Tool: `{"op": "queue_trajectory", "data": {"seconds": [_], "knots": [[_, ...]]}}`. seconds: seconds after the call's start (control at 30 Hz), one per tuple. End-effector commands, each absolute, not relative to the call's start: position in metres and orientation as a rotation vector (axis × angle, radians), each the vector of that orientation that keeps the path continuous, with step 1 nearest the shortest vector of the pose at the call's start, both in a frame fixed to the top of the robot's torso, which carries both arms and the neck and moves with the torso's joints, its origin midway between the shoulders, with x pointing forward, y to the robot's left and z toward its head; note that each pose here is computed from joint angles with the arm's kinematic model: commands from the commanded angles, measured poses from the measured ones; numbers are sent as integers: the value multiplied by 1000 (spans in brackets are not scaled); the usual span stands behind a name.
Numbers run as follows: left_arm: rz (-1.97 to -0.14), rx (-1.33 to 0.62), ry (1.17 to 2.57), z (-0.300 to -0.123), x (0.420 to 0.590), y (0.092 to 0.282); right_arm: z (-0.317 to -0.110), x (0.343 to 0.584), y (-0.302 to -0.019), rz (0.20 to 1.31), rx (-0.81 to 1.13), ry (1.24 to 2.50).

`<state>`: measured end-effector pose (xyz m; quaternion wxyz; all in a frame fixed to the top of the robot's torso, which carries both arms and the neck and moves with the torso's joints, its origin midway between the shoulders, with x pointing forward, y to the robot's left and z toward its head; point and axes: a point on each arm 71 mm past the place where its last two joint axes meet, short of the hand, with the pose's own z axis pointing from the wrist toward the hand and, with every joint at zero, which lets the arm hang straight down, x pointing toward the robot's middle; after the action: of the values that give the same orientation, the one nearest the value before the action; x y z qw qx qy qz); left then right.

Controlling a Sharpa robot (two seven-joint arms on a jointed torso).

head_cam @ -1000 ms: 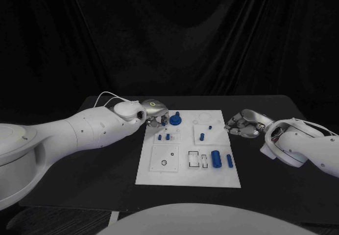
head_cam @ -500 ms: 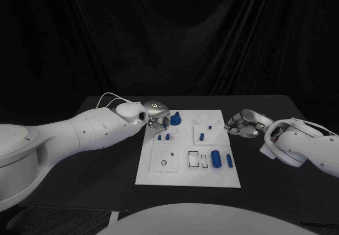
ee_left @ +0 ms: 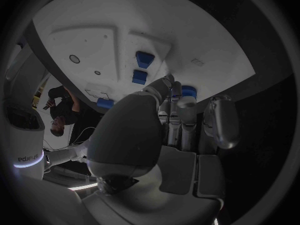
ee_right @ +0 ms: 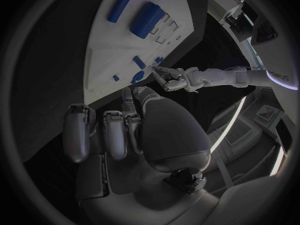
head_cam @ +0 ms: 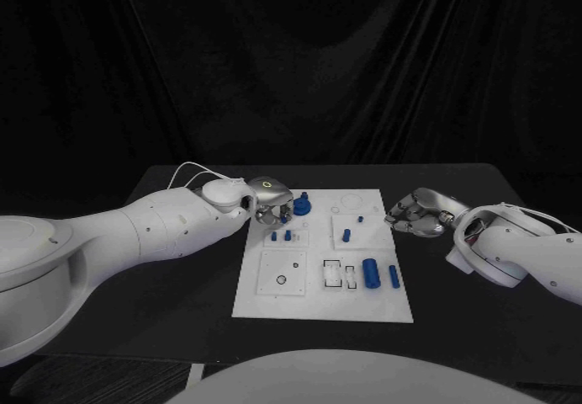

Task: Assemble the parts on the task board

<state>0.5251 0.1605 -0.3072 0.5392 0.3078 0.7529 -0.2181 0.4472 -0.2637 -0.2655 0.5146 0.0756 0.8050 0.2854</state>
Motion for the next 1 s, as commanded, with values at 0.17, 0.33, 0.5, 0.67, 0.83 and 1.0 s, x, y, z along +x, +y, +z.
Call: {"op": "queue_trajectory", "data": {"seconds": [0.17, 0.33, 0.5, 0.67, 0.83, 1.0], "knots": [[-516, 733, 1819, -312, 523, 159, -267, 446, -265, 672, 189, 1948], [-514, 733, 1827, -315, 523, 159, -267, 446, -264, 672, 188, 1951], [-515, 732, 1830, -317, 522, 159, -268, 446, -264, 673, 188, 1952], [-513, 729, 1831, -319, 521, 158, -268, 446, -264, 672, 189, 1954], [-502, 723, 1841, -321, 522, 160, -268, 445, -264, 672, 189, 1956], [-488, 717, 1856, -323, 522, 162, -269, 445, -264, 672, 189, 1957]]}}
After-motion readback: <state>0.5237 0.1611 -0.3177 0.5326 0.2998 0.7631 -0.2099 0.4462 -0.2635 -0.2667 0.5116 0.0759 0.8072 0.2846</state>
